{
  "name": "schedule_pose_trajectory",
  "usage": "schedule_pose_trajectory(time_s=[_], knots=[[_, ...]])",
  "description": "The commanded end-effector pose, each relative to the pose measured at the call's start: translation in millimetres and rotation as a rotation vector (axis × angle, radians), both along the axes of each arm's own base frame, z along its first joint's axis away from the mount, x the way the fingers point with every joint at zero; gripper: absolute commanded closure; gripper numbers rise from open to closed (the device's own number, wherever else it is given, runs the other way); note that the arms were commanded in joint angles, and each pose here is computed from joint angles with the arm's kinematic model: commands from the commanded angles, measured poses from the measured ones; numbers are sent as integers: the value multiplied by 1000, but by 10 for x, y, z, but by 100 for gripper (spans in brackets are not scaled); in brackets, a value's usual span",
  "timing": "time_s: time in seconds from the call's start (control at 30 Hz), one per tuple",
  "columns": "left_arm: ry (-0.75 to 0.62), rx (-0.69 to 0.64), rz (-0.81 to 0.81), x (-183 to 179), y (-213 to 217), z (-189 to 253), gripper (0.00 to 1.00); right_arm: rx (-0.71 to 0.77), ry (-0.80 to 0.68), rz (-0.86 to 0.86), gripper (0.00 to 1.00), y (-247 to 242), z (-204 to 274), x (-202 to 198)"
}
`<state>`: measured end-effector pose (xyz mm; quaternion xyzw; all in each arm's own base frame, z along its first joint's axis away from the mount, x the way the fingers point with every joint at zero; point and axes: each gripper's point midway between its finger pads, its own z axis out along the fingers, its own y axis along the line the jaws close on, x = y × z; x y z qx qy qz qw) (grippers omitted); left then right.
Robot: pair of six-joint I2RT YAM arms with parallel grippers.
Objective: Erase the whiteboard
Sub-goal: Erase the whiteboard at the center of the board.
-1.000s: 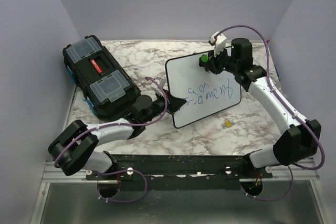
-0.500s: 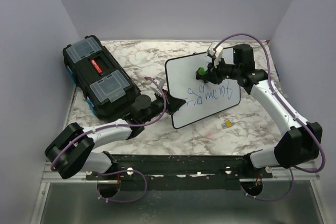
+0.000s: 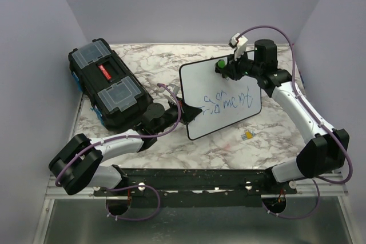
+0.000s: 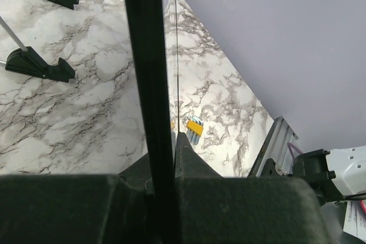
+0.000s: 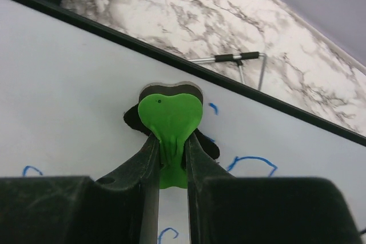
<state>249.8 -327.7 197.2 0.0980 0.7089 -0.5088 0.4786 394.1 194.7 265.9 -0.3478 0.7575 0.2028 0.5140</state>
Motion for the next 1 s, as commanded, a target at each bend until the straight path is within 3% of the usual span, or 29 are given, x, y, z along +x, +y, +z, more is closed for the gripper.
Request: schedule_pose_trajectory(time_s=[0.0, 0.1, 0.23, 0.33, 0.43, 0.73, 0.97], knots=[[-201, -96, -119, -183, -137, 593, 100, -64, -13, -158, 99, -357, -122, 167], [-212, -95, -124, -188, -147, 632, 100, -102, 6, -30, 99, -290, -264, -88], [-218, -101, -128, -175, -170, 659, 100, -48, 76, 313, 99, 31, -354, -659], [-212, -105, -132, -168, -188, 646, 100, -12, 97, 402, 99, 164, -317, -791], [-205, -102, -132, -162, -195, 626, 100, 5, 71, 324, 99, 175, -176, -587], [-191, -105, -134, -181, -182, 597, 100, 35, -80, -138, 99, -193, 299, 214], [-204, -108, -125, -207, -136, 624, 100, -35, -18, -191, 99, -467, -1, 217]])
